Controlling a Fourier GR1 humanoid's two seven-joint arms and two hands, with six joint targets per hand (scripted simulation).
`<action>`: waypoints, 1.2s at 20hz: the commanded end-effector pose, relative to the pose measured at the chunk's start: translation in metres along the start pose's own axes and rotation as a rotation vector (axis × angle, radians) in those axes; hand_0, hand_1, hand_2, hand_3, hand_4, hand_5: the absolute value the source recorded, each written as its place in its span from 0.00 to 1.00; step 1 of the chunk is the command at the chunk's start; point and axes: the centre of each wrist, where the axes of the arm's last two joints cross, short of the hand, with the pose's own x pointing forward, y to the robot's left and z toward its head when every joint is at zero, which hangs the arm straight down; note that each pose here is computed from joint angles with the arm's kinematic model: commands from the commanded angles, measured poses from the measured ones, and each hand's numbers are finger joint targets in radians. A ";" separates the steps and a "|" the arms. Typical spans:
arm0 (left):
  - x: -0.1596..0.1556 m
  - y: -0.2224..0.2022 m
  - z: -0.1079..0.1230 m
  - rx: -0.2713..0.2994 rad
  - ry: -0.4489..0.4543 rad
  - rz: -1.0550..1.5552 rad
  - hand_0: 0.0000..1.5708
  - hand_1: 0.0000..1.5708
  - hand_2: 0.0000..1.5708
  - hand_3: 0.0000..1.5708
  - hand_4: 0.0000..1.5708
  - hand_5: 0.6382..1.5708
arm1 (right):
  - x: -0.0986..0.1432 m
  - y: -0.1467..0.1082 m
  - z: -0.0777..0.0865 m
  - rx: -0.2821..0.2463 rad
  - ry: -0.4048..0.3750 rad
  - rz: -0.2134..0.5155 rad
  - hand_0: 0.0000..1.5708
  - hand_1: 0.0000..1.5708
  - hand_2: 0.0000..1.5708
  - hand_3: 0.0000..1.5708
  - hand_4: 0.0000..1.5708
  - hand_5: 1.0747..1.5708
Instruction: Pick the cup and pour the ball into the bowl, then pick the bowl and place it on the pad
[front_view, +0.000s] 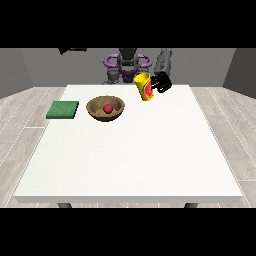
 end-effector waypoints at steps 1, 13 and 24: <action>0.017 0.004 -0.007 0.039 0.023 0.429 0.78 0.78 0.88 0.68 0.45 0.99 | 0.001 0.005 0.001 -0.013 -0.015 0.001 0.00 0.00 0.00 0.04 0.30 0.99; -0.030 0.151 -0.072 -0.039 -0.159 0.710 0.00 0.00 0.00 0.00 0.00 0.97 | 0.017 0.058 -0.010 -0.028 -0.057 0.009 0.00 0.00 0.00 0.00 0.31 0.99; 0.052 0.248 -0.143 -0.064 -0.257 0.548 0.00 0.00 0.00 0.00 0.00 0.95 | -0.090 0.028 -0.012 -0.067 0.025 -0.085 0.00 0.00 0.00 0.00 0.26 1.00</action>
